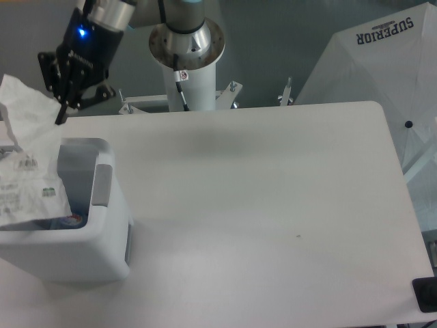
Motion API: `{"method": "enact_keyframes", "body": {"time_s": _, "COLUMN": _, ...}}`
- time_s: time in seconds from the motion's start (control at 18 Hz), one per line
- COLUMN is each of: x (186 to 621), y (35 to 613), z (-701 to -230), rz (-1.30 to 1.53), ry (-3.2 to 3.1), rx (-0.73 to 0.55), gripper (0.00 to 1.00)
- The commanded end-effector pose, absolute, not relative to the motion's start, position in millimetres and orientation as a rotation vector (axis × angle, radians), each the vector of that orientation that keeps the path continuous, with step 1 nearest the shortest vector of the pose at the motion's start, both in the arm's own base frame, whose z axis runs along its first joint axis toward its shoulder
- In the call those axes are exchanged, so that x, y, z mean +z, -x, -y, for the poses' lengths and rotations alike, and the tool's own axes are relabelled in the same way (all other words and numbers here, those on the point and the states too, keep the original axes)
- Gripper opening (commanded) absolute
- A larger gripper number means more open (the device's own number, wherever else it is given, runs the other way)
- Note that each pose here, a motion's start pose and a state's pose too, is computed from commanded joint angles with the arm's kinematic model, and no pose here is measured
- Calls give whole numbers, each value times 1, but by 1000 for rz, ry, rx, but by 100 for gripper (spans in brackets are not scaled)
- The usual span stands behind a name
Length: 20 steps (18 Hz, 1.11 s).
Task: Place the trash in the trash can
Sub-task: 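Lift the tissue and packet and carry them over the bin, then push the tissue and packet down into the bin with the gripper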
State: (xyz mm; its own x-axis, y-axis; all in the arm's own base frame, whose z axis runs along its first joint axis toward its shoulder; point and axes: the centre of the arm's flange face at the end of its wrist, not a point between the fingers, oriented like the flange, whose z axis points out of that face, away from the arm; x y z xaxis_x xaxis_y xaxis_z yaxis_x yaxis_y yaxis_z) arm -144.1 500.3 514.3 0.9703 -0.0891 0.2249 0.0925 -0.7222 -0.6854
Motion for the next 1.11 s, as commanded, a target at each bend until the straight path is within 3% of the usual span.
{"method": "enact_keyframes", "body": {"time_s": 0.78, "x": 502, "y": 161, "z": -549, "rz": 9, "ry": 2372, "rx": -351, "gripper": 11}}
{"method": "enact_keyframes", "body": {"time_s": 1.11, "x": 473, "y": 159, "z": -576, "rz": 9, "ry": 2452, "rx": -279, "gripper": 11}}
